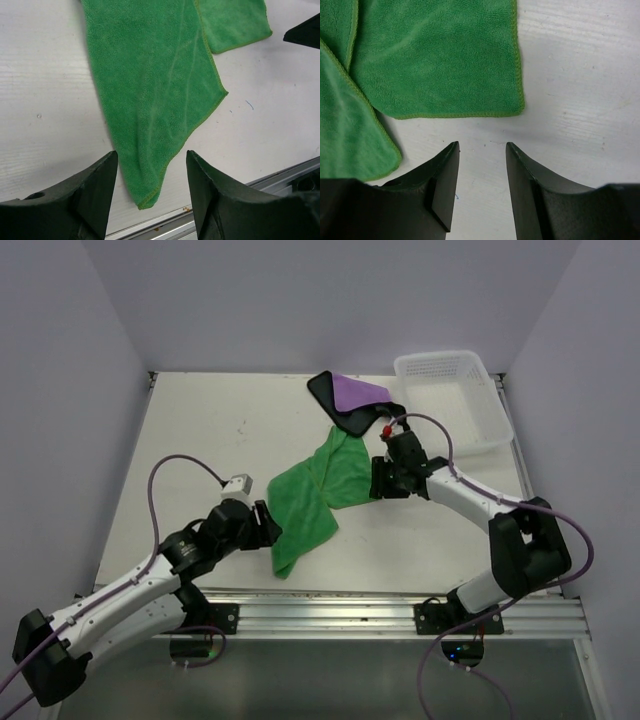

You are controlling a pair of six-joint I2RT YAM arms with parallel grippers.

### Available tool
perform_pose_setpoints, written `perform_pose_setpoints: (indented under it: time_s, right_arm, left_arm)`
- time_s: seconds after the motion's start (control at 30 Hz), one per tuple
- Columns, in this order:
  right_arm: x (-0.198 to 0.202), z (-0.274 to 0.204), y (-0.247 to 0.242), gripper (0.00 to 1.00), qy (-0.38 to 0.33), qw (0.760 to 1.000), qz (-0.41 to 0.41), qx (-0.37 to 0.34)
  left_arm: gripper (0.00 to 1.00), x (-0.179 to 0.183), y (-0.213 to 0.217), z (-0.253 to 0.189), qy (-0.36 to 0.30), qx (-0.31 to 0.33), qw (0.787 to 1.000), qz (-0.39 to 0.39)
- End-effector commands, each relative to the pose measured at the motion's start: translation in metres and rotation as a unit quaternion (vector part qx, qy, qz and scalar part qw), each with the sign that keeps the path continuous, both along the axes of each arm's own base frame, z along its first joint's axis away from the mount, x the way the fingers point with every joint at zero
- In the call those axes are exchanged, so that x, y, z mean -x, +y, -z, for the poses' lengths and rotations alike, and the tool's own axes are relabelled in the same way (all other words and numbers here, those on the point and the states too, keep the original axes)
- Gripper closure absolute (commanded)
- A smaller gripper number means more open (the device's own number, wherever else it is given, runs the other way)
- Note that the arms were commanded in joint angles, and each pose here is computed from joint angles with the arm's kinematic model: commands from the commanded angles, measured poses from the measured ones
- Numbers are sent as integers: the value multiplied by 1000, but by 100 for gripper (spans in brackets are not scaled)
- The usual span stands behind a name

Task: Roll the towels
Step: Move the towel to the center of the board, then flatten the towel

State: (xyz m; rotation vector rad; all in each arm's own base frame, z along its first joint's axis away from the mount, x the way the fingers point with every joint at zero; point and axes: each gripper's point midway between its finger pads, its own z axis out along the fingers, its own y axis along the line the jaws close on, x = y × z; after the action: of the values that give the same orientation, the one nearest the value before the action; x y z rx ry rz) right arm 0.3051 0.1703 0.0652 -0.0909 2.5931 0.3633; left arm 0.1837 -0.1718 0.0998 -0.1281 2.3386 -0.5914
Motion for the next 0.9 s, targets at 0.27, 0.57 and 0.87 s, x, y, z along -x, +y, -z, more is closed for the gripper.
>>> perform_pose_setpoints:
  time_s: [0.27, 0.57, 0.87]
  right_arm:
    - [-16, 25, -5, 56, -12, 999, 32, 21]
    - [1, 22, -25, 53, -22, 996, 87, 25]
    - [20, 32, -31, 52, -17, 995, 100, 1]
  left_arm:
    - [40, -30, -53, -28, -48, -47, 996, 57]
    - [53, -60, -135, 2, -35, -74, 985, 153]
    - [60, -54, -169, 44, -9, -102, 977, 186]
